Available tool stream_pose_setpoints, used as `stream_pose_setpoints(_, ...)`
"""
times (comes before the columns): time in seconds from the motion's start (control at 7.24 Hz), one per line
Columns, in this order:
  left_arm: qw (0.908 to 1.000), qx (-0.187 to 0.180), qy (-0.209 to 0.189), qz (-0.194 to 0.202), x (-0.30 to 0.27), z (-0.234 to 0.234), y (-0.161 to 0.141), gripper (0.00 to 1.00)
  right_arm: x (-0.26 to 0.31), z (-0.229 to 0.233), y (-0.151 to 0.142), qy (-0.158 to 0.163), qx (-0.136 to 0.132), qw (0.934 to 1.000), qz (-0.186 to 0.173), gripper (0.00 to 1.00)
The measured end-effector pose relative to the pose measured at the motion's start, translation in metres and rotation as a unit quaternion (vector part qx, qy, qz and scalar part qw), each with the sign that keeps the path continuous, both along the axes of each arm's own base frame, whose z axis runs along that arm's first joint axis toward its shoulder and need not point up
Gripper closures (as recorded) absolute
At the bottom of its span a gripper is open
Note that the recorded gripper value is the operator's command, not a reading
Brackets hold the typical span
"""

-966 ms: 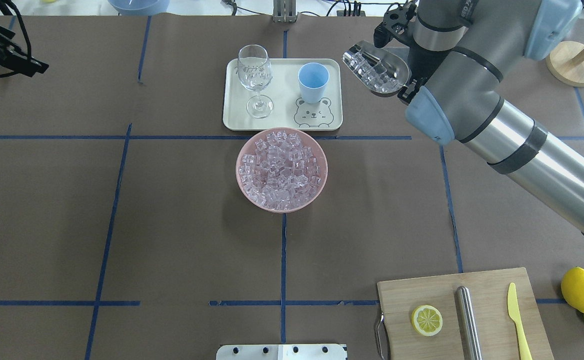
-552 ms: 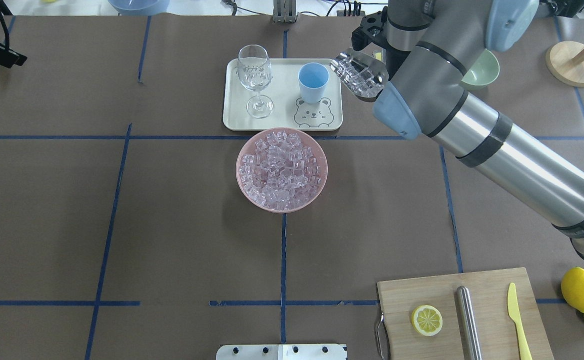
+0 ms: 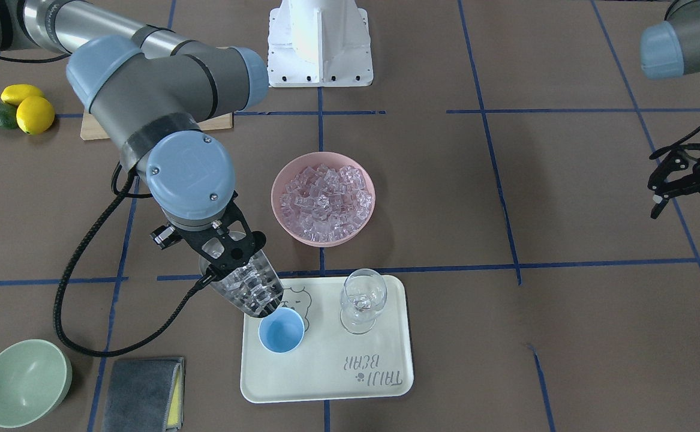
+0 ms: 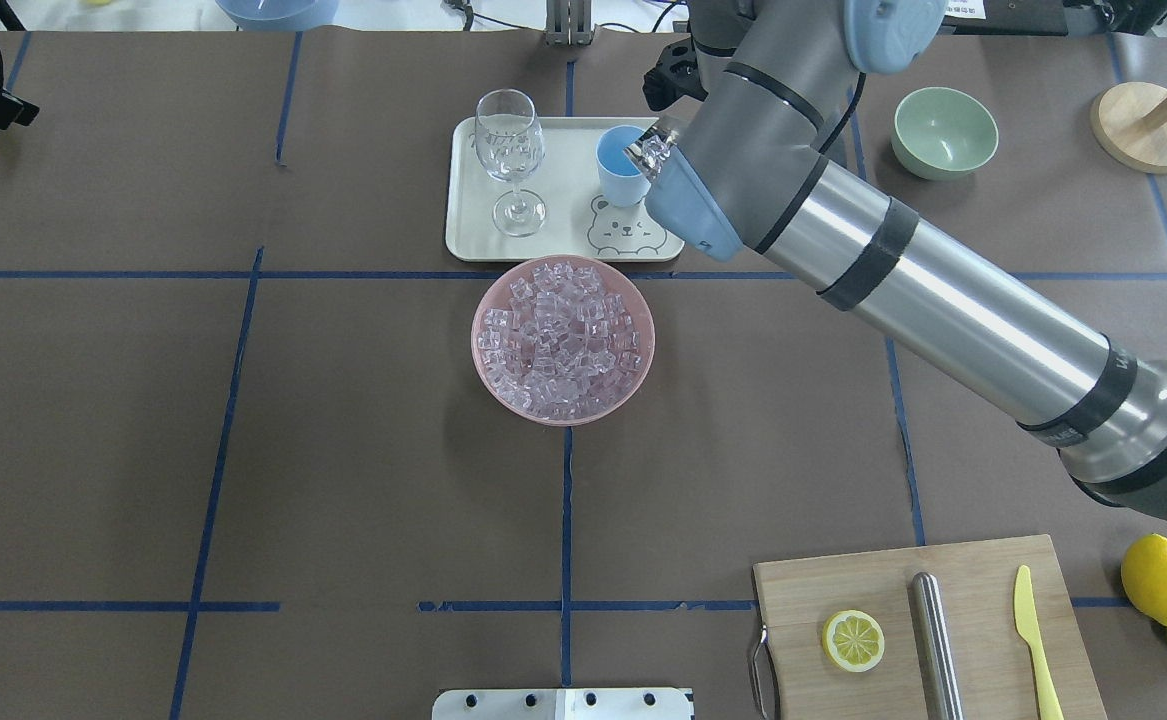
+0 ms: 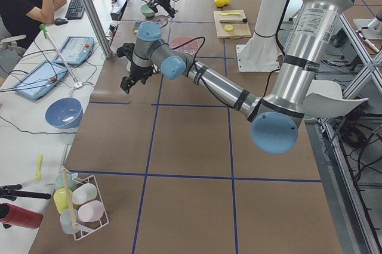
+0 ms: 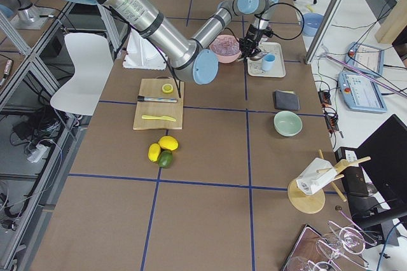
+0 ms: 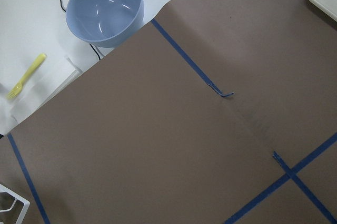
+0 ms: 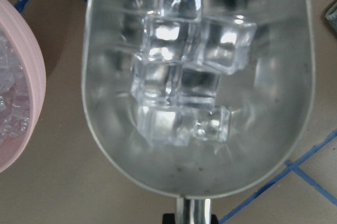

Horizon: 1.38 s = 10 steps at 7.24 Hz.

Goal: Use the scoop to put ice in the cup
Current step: 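Carry the filled scoop to the blue cup with the right gripper while the left withdraws, then tilt the scoop over the light-blue cup with the right gripper to pour ice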

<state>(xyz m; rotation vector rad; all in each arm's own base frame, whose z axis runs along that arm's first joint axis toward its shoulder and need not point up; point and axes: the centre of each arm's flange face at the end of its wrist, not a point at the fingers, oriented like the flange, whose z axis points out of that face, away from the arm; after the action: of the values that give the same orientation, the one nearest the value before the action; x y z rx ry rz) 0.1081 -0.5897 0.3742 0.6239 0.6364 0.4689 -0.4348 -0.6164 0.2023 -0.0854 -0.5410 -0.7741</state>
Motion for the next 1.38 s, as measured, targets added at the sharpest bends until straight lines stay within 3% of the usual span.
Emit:
stream_pose_setpoints(0.83, 1.0, 0.001, 0.007, 0.005, 0.001, -0.004, 0.0, 0.0, -0.02, -0.019, -0.021, 0.057, -0.064, 0.9963, 0.0, 1.0)
stream_pose_setpoints(1.38, 0.9999, 0.002, 0.009, 0.008, 0.002, -0.006, 0.0, 0.0, -0.022, -0.036, -0.026, 0.088, -0.087, 0.9923, 0.0, 1.0)
